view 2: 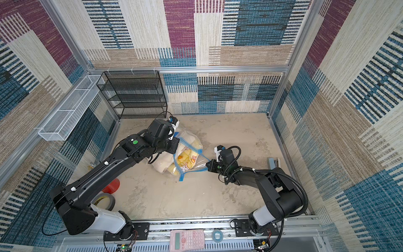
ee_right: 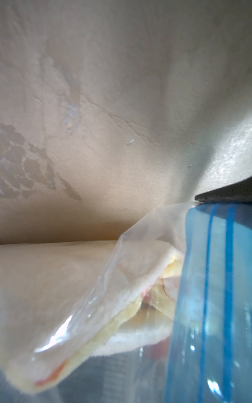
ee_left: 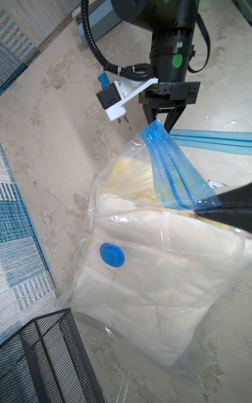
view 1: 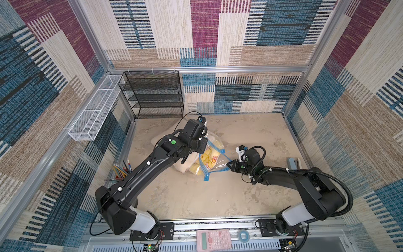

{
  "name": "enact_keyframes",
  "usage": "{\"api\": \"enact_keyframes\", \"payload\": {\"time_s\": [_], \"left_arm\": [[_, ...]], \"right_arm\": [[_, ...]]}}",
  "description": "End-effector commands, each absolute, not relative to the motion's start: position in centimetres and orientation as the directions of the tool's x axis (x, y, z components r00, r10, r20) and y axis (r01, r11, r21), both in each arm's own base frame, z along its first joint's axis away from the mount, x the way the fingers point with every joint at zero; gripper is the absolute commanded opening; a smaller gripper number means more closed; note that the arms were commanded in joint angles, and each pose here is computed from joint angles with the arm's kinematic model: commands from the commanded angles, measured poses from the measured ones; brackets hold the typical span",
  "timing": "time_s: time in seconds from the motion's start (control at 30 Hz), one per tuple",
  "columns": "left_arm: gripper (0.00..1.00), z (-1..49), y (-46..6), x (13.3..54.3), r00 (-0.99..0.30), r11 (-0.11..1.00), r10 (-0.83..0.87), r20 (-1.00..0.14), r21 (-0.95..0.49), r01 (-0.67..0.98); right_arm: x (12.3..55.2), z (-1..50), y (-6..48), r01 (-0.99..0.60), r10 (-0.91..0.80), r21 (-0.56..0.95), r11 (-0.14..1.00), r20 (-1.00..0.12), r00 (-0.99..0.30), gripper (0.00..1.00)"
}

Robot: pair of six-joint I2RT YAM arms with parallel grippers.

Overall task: Take the blanket out of the vacuum bag
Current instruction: Open the vacuum bag at the center of the board.

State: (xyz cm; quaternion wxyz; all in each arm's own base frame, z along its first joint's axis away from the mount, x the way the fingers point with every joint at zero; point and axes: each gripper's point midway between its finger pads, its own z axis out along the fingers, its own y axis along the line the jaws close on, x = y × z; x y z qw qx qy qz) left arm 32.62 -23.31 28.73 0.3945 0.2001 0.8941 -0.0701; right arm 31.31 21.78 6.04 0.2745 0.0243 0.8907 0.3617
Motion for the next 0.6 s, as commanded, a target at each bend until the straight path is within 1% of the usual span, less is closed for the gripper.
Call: {"api": "enact_keyframes", "payload": {"time_s": [0.0, 0.1, 0.3, 0.4, 0.5, 0.57], "left_arm": [[0.0, 31.2, -21.5, 34.0, -0.533, 0.931, 0.301, -0.791, 0.124, 0.342], [0.0, 30.9, -21.7, 34.0, -0.538, 0.929, 0.303, -0.787, 0.118, 0.35], [0.0, 28.6, -24.3, 33.6, -0.598, 0.906, 0.292, -0.747, 0.015, 0.424], [0.0, 27.3, -25.6, 33.5, -0.634, 0.893, 0.288, -0.718, -0.038, 0.449], [0.0, 26.1, -26.4, 33.7, -0.663, 0.891, 0.281, -0.693, -0.068, 0.449], [0.0, 25.3, -26.8, 33.7, -0.683, 0.889, 0.276, -0.677, -0.09, 0.448]], "right_arm": [[30.7, 3.4, 19.6, -0.054, 0.249, 0.576, 0.816, -0.434, -0.866, 0.0], [30.7, 3.6, 19.8, -0.064, 0.245, 0.581, 0.811, -0.437, -0.866, 0.0], [30.8, 5.8, 21.3, -0.145, 0.227, 0.64, 0.755, -0.462, -0.858, 0.0], [31.0, 7.2, 21.7, -0.187, 0.216, 0.648, 0.738, -0.489, -0.845, 0.11], [31.0, 8.7, 21.8, -0.23, 0.203, 0.64, 0.733, -0.528, -0.824, 0.25], [30.9, 9.7, 21.5, -0.246, 0.203, 0.629, 0.737, -0.554, -0.808, 0.3]]}}
